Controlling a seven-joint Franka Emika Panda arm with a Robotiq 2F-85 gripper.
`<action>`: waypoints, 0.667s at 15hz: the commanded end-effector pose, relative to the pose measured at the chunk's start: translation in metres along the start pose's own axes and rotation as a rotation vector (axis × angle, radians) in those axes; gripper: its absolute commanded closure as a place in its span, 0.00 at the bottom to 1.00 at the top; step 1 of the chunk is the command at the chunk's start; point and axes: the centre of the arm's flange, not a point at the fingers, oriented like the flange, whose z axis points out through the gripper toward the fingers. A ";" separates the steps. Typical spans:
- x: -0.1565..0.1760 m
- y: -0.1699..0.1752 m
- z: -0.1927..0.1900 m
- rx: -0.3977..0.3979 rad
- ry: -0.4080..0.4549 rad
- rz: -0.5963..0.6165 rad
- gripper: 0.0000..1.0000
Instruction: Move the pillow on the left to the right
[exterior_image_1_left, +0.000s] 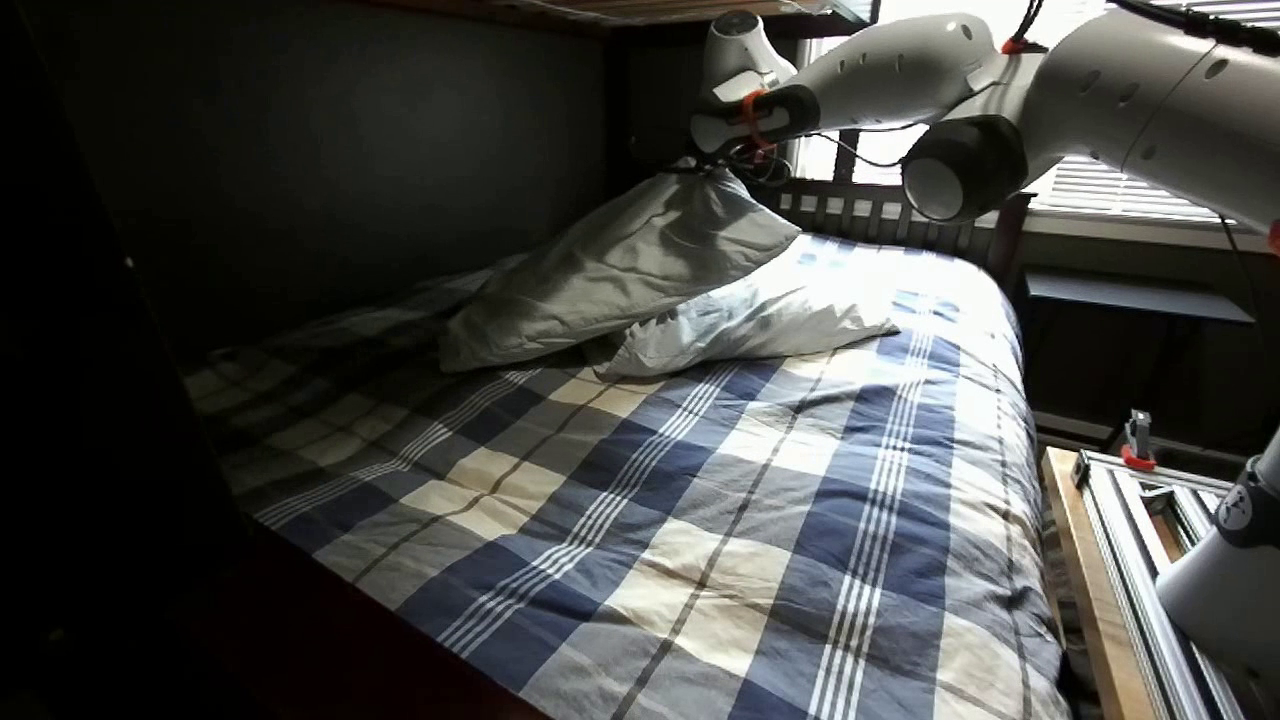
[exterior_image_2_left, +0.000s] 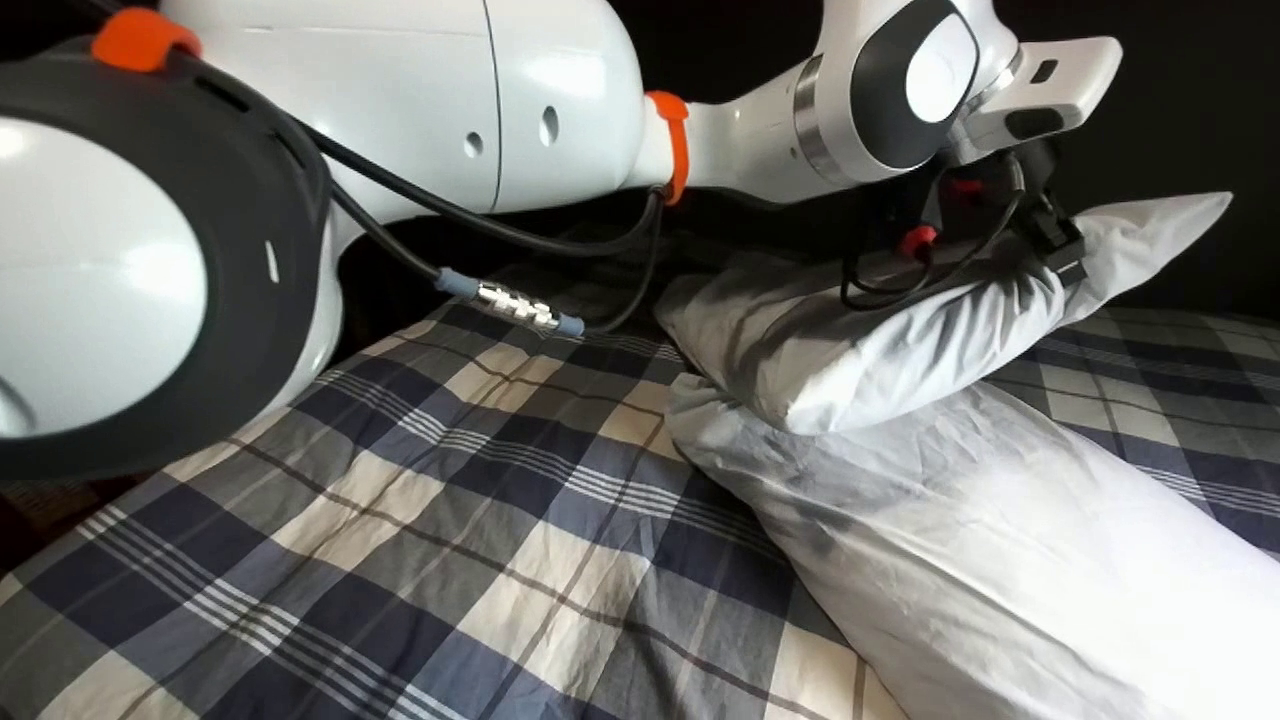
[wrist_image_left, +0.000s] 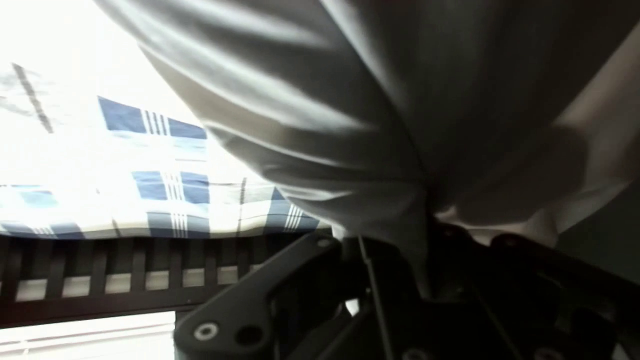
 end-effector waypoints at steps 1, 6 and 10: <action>0.066 0.027 0.010 -0.096 0.036 0.072 0.97; 0.100 0.093 0.024 -0.198 0.083 0.192 0.97; 0.108 0.139 0.037 -0.302 0.076 0.245 0.97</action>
